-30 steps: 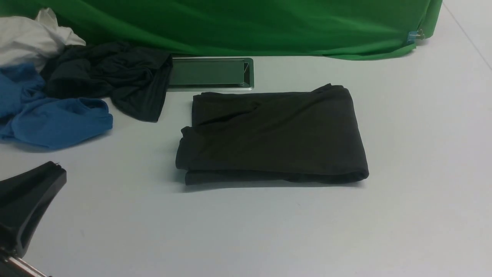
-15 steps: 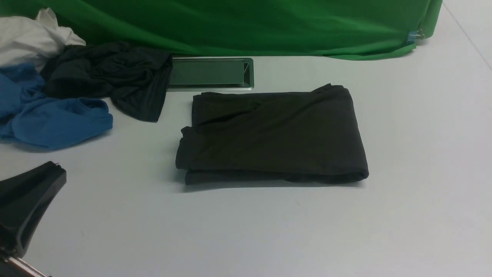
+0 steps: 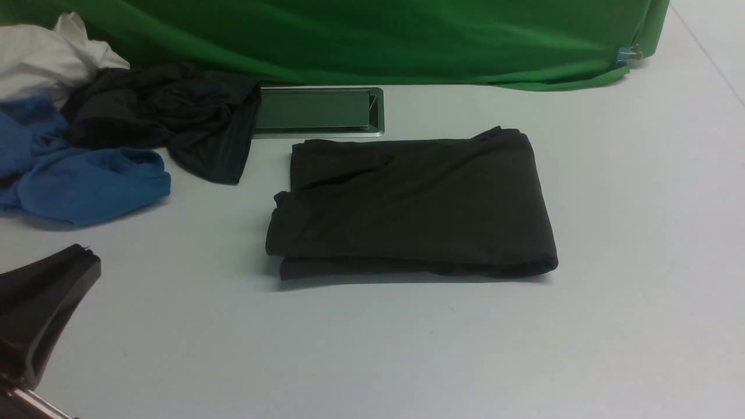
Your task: Fold a long-sleeved shirt on a white desktop.
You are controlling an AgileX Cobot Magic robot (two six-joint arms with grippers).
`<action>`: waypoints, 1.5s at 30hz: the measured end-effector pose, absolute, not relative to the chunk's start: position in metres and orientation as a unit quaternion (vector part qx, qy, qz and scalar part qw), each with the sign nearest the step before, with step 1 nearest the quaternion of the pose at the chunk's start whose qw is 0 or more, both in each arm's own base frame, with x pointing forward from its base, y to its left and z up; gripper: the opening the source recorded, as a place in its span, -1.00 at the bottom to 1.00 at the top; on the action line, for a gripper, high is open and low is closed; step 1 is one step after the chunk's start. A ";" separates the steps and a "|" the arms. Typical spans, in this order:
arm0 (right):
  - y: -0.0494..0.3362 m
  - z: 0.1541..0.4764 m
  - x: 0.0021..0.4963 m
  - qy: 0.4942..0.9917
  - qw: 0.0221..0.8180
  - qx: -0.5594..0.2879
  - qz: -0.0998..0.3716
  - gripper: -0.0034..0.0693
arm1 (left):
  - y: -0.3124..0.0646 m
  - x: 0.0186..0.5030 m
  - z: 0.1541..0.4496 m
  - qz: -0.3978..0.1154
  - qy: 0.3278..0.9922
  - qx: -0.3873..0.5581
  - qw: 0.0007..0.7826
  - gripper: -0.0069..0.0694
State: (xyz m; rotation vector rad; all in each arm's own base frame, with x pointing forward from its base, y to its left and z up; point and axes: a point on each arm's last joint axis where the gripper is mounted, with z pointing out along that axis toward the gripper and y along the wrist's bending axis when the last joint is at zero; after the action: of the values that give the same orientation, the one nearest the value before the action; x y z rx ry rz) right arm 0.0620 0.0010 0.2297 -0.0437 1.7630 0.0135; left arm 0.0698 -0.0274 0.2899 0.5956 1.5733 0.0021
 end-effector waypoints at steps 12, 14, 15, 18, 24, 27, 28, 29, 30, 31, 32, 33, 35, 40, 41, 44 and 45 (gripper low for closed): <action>-0.002 0.188 0.056 0.766 0.643 -0.002 -0.008 -0.83 | -0.027 0.070 0.290 0.002 0.697 0.264 0.667 -0.77; -0.002 0.188 0.056 0.767 0.642 -0.002 -0.008 -0.83 | -0.027 0.070 0.290 0.002 0.697 0.264 0.667 -0.77; -0.002 0.188 0.056 0.767 0.642 -0.002 -0.008 -0.83 | -0.027 0.070 0.290 0.002 0.697 0.264 0.667 -0.77; -0.002 0.188 0.056 0.767 0.642 -0.002 -0.008 -0.83 | -0.027 0.070 0.290 0.002 0.697 0.264 0.667 -0.77; -0.002 0.188 0.055 0.766 0.643 -0.002 -0.008 -0.82 | -0.027 0.070 0.290 0.002 0.697 0.264 0.667 -0.77; -0.002 0.188 0.055 0.766 0.643 -0.002 -0.008 -0.82 | -0.027 0.070 0.290 0.002 0.697 0.264 0.667 -0.77; -0.002 0.188 0.055 0.765 0.644 -0.002 -0.008 -0.82 | -0.027 0.070 0.290 0.002 0.697 0.264 0.667 -0.77; -0.002 0.188 0.055 0.765 0.644 -0.002 -0.008 -0.81 | -0.027 0.070 0.290 0.002 0.697 0.264 0.667 -0.77; -0.002 0.188 0.055 0.765 0.644 -0.002 -0.008 -0.80 | -0.027 0.070 0.290 0.002 0.697 0.264 0.667 -0.77; -0.002 0.188 0.055 0.765 0.644 -0.002 -0.008 -0.80 | -0.027 0.070 0.290 0.002 0.697 0.264 0.667 -0.77; -0.002 0.188 0.055 0.765 0.644 -0.002 -0.008 -0.80 | -0.027 0.070 0.290 0.002 0.697 0.264 0.667 -0.77; -0.002 0.188 0.055 0.765 0.644 -0.002 -0.008 -0.79 | -0.027 0.070 0.290 0.002 0.697 0.264 0.667 -0.77; -0.002 0.188 0.055 0.765 0.644 -0.002 -0.008 -0.77 | -0.027 0.070 0.290 0.002 0.697 0.264 0.667 -0.77; -0.002 0.188 0.055 0.765 0.644 -0.002 -0.008 -0.72 | -0.027 0.070 0.290 0.002 0.697 0.264 0.667 -0.77; -0.002 0.188 0.055 0.765 0.644 -0.002 -0.008 -0.72 | -0.027 0.070 0.290 0.002 0.697 0.264 0.667 -0.77; -0.002 0.188 0.055 0.765 0.644 -0.002 -0.008 -0.69 | -0.027 0.070 0.290 0.002 0.697 0.264 0.667 -0.77; -0.002 0.188 0.055 0.765 0.644 -0.002 -0.008 -0.69 | -0.027 0.070 0.290 0.002 0.697 0.264 0.667 -0.77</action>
State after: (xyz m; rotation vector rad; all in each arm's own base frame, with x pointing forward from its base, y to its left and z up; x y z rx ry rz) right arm 0.0554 -0.0017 0.1882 -0.0043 1.7431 -0.0174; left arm 0.0698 -0.0273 0.2900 0.5967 1.5725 0.0042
